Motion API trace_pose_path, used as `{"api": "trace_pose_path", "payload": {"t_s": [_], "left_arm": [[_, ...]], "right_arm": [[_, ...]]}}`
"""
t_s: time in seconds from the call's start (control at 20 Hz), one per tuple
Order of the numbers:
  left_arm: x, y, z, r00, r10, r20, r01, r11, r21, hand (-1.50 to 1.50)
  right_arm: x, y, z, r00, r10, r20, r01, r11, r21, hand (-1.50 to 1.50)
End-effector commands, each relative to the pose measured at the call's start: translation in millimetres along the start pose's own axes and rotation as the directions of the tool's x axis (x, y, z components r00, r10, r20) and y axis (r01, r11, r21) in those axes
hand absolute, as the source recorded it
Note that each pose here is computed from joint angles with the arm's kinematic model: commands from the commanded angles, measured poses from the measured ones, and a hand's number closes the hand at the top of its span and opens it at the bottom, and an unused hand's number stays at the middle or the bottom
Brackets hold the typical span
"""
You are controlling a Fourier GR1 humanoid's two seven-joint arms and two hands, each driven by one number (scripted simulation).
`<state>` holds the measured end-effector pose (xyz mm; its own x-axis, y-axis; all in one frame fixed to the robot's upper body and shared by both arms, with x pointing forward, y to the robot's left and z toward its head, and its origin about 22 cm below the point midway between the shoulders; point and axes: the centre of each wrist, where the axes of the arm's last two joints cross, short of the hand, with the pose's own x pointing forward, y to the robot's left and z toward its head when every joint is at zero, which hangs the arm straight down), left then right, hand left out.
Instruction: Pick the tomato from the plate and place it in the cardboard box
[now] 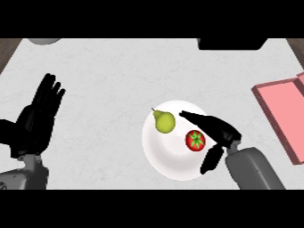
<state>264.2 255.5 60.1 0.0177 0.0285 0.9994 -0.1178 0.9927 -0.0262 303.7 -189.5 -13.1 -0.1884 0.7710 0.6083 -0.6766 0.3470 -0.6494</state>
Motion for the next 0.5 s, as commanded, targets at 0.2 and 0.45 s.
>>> {"api": "trace_pose_path", "payload": {"t_s": [0.2,0.45], "left_arm": [[4.8,9.9,15.9,1.000,0.006,0.006,-0.006,1.000,-0.015,0.00],[-11.9,-6.2,4.2,1.000,0.006,-0.002,-0.006,1.000,0.001,0.00]], "right_arm": [[-13.0,10.6,-17.0,0.997,0.062,0.054,-0.060,0.998,-0.031,1.50],[0.3,2.4,-2.0,0.984,0.157,0.079,-0.151,0.986,-0.073,1.50]]}}
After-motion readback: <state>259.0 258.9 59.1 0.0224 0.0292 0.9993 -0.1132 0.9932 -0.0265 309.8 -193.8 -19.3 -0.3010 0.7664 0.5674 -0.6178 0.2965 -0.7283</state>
